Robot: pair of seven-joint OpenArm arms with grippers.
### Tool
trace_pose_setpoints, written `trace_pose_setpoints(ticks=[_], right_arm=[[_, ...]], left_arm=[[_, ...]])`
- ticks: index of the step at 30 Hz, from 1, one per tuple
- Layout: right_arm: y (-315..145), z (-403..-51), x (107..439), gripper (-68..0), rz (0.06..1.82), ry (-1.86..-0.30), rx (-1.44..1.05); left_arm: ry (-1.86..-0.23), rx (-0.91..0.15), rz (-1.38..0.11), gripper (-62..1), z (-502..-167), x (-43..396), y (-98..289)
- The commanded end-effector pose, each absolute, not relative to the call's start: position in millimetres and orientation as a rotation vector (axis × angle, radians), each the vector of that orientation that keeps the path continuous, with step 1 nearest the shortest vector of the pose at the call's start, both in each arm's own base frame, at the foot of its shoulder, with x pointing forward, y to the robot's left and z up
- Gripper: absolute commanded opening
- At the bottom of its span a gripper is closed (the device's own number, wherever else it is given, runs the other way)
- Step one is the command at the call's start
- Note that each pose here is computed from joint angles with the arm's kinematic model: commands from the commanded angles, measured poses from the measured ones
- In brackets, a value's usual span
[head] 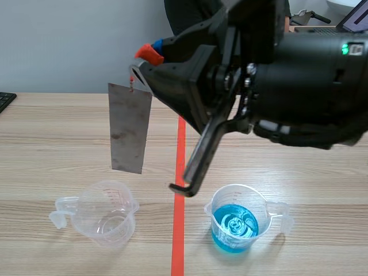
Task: Do the redox reaction experiment.
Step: 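Move the plate over the blue solution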
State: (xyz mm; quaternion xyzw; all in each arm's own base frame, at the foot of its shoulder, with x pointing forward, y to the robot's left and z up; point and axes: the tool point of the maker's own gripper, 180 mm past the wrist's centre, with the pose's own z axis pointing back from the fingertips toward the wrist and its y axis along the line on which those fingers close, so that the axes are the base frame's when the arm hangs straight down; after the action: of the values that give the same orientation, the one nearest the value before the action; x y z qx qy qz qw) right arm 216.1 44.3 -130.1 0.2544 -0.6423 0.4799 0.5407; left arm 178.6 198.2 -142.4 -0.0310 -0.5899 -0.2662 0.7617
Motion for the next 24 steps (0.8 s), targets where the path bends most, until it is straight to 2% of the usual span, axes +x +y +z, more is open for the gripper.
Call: trace_pose_setpoints(ticks=[1, 10, 14, 24], right_arm=[[40.0, -114.7, 211.2, -66.0, 1.144, -1.568, 0.615], [9.2, -113.7, 198.0, -66.0, 1.196, -1.516, 0.56], [-5.9, -107.7, 200.4, -66.0, 1.165, -1.516, 0.499], [-40.4, -125.5, 208.9, -66.0, 1.057, -1.395, 0.413]], left_arm=[[-1.307, -0.1, -0.592, -57.8, -138.6, 180.4, 191.0], [-1.32, -0.178, -0.639, -57.8, -140.3, 185.9, 172.4], [-1.35, -0.193, -0.634, -57.8, -137.7, 190.5, 169.4], [-1.365, -0.238, -0.573, -57.8, -149.9, 199.4, 175.2]])
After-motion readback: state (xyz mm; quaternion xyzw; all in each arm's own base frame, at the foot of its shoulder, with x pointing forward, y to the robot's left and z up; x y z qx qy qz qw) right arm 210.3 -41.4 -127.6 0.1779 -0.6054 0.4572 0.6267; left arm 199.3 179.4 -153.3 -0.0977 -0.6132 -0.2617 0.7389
